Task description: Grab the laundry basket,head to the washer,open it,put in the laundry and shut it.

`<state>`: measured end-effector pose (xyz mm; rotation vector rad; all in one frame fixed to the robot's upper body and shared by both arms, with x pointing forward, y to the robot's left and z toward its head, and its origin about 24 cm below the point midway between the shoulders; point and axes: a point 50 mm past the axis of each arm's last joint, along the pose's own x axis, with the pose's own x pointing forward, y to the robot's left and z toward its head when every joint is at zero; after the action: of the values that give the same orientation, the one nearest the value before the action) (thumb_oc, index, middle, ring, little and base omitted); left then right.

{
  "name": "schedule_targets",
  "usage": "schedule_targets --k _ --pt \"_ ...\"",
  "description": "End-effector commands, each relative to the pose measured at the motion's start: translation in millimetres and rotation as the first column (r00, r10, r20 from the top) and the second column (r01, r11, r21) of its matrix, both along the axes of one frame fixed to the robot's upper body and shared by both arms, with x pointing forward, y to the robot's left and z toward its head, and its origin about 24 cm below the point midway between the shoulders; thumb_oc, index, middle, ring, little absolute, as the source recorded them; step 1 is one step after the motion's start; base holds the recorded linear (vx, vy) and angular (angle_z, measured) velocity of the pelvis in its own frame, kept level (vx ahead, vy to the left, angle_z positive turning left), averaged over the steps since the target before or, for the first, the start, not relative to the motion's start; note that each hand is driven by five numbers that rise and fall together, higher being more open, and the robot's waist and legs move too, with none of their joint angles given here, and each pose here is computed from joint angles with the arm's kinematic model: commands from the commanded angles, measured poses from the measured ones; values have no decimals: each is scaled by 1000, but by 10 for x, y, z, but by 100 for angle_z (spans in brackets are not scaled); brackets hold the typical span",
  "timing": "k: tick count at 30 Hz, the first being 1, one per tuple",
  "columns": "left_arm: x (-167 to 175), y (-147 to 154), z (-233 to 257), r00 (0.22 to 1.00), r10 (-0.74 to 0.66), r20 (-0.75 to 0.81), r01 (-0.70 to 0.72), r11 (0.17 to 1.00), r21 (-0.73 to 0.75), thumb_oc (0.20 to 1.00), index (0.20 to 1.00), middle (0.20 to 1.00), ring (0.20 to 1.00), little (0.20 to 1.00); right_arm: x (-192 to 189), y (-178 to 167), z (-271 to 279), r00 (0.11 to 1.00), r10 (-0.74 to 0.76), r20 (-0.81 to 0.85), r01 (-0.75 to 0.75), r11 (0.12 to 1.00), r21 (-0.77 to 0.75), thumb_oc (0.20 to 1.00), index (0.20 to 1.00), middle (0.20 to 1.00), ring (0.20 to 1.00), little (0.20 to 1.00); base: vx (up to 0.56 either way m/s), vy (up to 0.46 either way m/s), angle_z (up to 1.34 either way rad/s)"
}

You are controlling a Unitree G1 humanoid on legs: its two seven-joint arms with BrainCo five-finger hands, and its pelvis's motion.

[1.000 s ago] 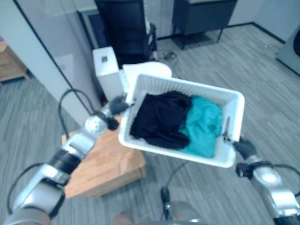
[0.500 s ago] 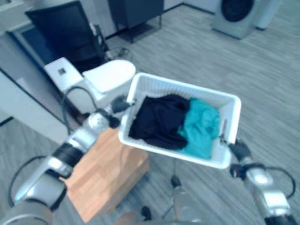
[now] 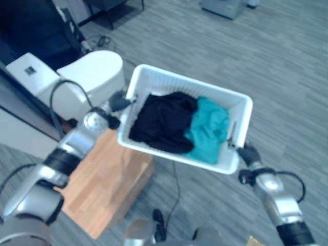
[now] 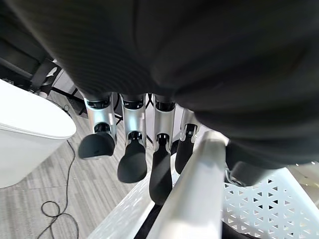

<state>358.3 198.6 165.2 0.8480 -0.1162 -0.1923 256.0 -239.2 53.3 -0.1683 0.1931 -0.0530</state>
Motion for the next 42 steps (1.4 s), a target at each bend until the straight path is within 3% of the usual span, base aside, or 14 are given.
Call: schedule_targets --k 1,18,29,42 --pt "78 -32 568 970 22 241 0 996 -91 200 200 200 200 200 88 1 380 977 42 207 -43 999 1 200 200 200 200 200 -90 -172 -31" --pt "64 -48 417 980 24 199 6 989 -151 200 200 200 200 200 -81 -278 404 977 -37 210 38 999 -2 200 200 200 200 200 -70 -237 0" --pt "-72 391 271 982 124 144 -109 988 -111 200 200 200 200 200 42 -32 378 977 80 196 -83 996 10 200 200 200 200 200 258 -14 -47" --pt "-213 555 372 974 136 180 -131 991 -35 200 200 200 200 200 -8 149 315 970 141 199 -155 986 57 200 200 200 200 200 459 131 -7"
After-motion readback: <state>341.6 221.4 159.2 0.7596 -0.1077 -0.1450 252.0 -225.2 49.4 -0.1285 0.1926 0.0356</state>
